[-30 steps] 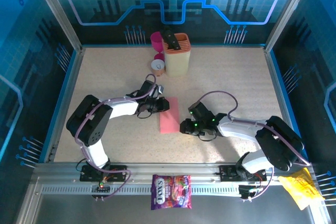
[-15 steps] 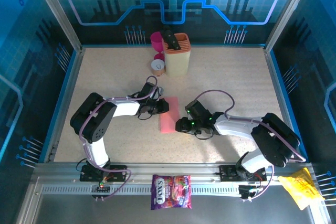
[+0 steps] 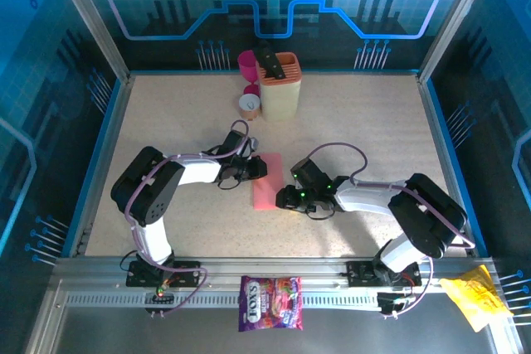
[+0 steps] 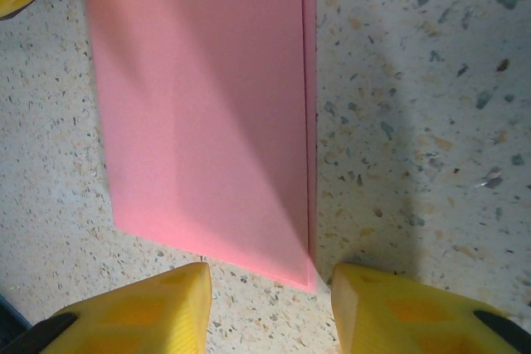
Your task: Fold a paper plane with a square sheet of paper (pick it up from the middle)
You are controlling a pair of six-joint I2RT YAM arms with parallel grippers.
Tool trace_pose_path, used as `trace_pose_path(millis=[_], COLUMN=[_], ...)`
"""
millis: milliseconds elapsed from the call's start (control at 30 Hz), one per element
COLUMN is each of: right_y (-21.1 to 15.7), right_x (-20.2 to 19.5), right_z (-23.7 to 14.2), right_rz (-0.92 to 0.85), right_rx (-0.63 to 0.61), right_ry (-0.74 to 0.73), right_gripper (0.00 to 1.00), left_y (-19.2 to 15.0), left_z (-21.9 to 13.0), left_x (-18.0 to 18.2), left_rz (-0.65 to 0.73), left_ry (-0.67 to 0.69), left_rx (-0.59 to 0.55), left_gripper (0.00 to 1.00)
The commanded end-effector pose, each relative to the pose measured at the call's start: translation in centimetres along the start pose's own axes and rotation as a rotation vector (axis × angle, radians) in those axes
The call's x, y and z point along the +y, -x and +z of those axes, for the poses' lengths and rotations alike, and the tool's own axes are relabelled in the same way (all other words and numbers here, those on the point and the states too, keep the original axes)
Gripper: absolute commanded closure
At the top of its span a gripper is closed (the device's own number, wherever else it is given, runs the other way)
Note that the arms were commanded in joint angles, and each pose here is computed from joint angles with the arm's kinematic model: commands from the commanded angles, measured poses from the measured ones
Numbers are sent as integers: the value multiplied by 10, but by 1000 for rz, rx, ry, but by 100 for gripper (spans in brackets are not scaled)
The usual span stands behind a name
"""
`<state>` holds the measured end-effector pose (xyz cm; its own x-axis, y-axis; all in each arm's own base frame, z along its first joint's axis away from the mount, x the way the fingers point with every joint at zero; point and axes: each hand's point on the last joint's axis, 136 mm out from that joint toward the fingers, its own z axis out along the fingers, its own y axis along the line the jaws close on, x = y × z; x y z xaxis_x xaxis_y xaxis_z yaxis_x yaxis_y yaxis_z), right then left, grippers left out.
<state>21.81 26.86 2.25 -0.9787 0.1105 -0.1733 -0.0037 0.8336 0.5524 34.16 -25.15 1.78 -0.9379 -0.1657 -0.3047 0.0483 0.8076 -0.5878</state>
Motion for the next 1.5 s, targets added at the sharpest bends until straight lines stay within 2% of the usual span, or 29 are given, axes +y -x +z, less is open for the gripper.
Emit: trace_pose_path(millis=[0, 367, 467, 700, 833, 1133, 1467], right_y=[4, 8, 9, 4, 0, 2, 7], right_x=[15, 22, 22, 7, 2, 11, 21], right_z=[4, 3, 3, -3, -4, 4, 3], right_rz=[-5, -17, -17, 1, -4, -15, -32], right_rx=[5, 1, 1, -7, 4, 19, 17], right_ry=[41, 55, 53, -10, -35, -26, -21], right_gripper=[58, 68, 68, 56, 55, 56, 62], left_y=[-12, -13, -13, -13, -13, -13, -14], left_z=[5, 6, 6, 6, 7, 7, 8], left_x=[15, 16, 17, 16, 16, 16, 17], left_rz=[5, 2, 2, 1, 1, 3, 2], left_ry=[43, 42, 43, 40, 39, 40, 40], left_rx=[30, 30, 30, 31, 31, 32, 32], left_gripper=[82, 82, 82, 82, 82, 82, 82])
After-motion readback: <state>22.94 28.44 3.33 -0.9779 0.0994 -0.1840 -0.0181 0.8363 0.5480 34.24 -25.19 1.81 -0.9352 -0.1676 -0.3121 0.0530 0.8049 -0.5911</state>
